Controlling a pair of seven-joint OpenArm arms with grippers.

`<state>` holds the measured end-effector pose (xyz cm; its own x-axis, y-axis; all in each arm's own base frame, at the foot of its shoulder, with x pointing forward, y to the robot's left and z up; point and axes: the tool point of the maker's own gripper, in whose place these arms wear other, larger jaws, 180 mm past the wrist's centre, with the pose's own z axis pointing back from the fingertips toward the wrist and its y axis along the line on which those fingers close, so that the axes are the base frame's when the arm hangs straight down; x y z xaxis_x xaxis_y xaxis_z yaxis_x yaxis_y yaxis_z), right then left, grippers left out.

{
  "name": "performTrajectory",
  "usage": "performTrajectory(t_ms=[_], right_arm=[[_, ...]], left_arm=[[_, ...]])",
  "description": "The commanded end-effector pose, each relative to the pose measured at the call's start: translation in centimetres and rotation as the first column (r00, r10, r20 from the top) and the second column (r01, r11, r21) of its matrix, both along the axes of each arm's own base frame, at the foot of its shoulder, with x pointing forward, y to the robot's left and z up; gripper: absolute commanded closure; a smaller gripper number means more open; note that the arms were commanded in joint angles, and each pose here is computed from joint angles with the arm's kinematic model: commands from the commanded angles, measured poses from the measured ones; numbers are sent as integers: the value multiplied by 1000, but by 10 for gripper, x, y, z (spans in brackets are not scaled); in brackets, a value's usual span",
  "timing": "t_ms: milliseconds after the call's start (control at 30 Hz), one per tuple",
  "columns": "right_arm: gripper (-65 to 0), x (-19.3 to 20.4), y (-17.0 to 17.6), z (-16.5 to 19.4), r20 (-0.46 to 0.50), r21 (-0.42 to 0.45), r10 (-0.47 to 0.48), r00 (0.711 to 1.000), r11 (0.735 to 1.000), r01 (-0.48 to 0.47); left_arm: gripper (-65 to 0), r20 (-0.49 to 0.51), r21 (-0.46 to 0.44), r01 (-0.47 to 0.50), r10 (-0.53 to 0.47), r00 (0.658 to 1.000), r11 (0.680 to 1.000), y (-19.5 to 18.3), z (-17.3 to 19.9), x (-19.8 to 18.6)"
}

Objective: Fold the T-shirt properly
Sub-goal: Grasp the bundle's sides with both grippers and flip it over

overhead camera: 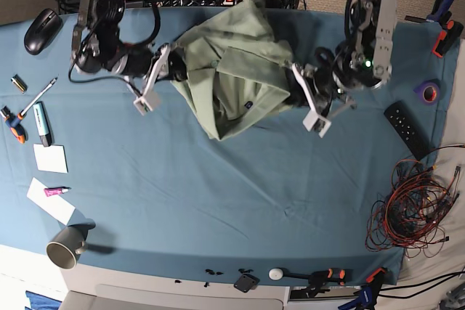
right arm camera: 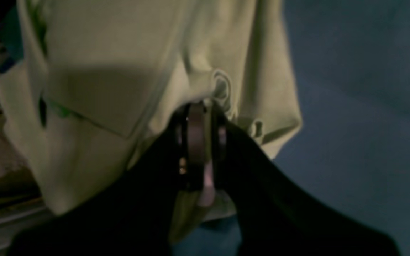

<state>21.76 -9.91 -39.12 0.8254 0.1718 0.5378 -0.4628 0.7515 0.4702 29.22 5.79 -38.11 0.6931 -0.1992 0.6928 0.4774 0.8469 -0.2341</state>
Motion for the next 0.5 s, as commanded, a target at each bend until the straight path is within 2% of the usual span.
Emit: performTrajectory(t_ms=[0, 300, 467], right_arm=[[0, -14, -3, -9, -52, -39, 21, 998, 999, -23], [0, -48, 28, -17, -119, 54, -21, 993, 998, 28], [0, -50, 54, -4, -89, 136, -61, 994, 988, 73]], left_arm=[[0, 65, -15, -15, 16, 998, 1000, 1, 17, 19], [0, 127, -18, -32, 34, 991, 999, 5, 36, 62], [0, 128, -39, -39, 44, 991, 998, 1, 38, 73]])
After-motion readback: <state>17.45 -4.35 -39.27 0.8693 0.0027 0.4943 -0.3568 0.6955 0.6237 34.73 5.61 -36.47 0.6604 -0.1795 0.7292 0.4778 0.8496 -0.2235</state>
